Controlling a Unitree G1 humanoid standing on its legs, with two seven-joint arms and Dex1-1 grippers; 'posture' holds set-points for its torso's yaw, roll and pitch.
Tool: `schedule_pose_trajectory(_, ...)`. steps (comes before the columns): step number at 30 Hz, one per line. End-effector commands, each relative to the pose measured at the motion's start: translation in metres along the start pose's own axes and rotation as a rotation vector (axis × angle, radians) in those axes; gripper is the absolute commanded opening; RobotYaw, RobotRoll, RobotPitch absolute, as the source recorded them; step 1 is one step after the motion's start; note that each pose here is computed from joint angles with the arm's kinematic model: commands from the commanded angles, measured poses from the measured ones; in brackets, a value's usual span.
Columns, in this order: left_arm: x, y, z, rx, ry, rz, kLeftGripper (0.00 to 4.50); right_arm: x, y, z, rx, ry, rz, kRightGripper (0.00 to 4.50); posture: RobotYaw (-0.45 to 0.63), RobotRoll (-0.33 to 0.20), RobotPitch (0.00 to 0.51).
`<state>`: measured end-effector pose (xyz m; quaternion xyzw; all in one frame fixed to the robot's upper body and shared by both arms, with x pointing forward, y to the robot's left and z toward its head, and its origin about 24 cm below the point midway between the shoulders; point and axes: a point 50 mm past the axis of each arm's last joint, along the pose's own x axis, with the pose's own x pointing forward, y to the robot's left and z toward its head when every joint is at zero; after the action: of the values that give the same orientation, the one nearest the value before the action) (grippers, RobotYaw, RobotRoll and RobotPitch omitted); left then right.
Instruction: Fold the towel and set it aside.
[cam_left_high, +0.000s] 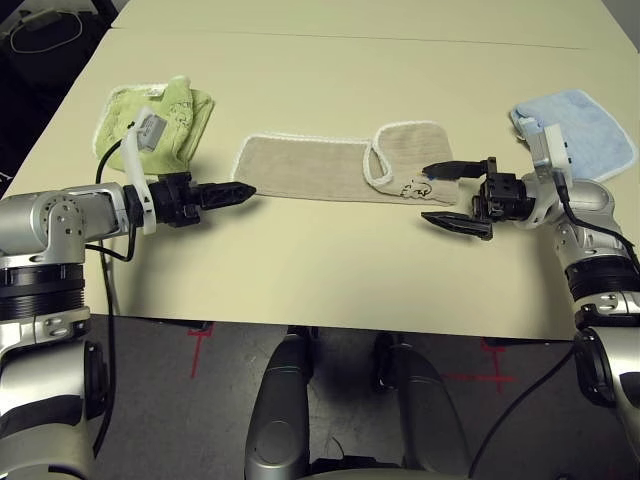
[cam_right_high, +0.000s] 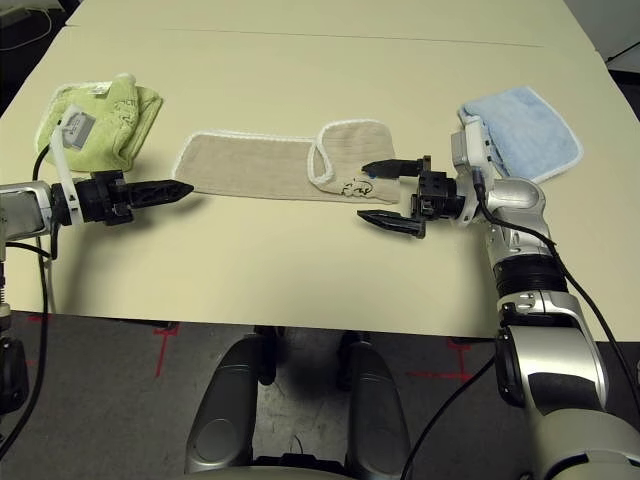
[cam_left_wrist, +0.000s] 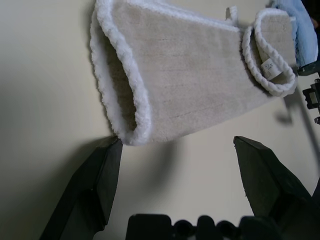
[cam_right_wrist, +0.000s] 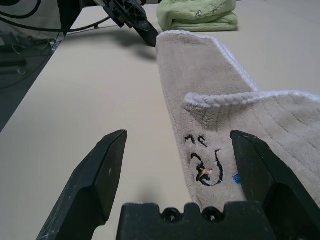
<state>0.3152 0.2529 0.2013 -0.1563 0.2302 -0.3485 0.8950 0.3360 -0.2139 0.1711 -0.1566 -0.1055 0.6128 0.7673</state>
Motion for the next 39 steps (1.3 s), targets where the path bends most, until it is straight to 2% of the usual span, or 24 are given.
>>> schedule_pose_trajectory(1, 0.004, 0.009, -0.006, -0.033, 0.009, 0.046, 4.50, -0.002, 0.002, -0.002, -0.005, 0.026, 0.011, 4.48, 0.09, 0.000, 0.275)
schedule_pose_trajectory(11, 0.008, 0.019, -0.004, -0.025, -0.036, 0.137, 4.50, -0.003, 0.003, -0.003, -0.011, 0.033, 0.006, 4.48, 0.09, 0.000, 0.270)
schedule_pose_trajectory(12, 0.008, 0.020, -0.004, -0.025, -0.039, 0.144, 4.32, -0.003, 0.003, -0.003, -0.012, 0.034, 0.007, 4.49, 0.09, 0.000, 0.269)
schedule_pose_trajectory(14, 0.009, 0.021, -0.004, -0.026, -0.042, 0.160, 3.88, -0.003, 0.003, -0.003, -0.012, 0.034, 0.008, 4.50, 0.09, 0.000, 0.268)
schedule_pose_trajectory(16, 0.009, 0.022, -0.004, -0.029, -0.044, 0.166, 3.18, -0.002, 0.003, -0.002, -0.013, 0.035, 0.008, 4.50, 0.09, 0.000, 0.268)
schedule_pose_trajectory(18, 0.009, 0.022, -0.004, -0.033, -0.047, 0.168, 2.28, -0.002, 0.002, -0.002, -0.013, 0.036, 0.008, 4.50, 0.10, 0.000, 0.269)
schedule_pose_trajectory(24, 0.012, 0.018, 0.003, -0.021, -0.077, 0.167, 0.01, -0.003, 0.002, -0.003, -0.012, 0.041, 0.005, 4.50, 0.10, 0.000, 0.269)
schedule_pose_trajectory(31, 0.012, 0.009, 0.017, -0.023, -0.139, 0.138, 0.01, -0.003, 0.001, -0.004, -0.007, 0.043, -0.013, 4.50, 0.10, 0.000, 0.267)
schedule_pose_trajectory(39, -0.010, -0.001, 0.028, 0.007, -0.123, 0.122, 0.01, -0.005, -0.002, -0.004, -0.010, 0.041, -0.040, 4.50, 0.11, 0.000, 0.262)
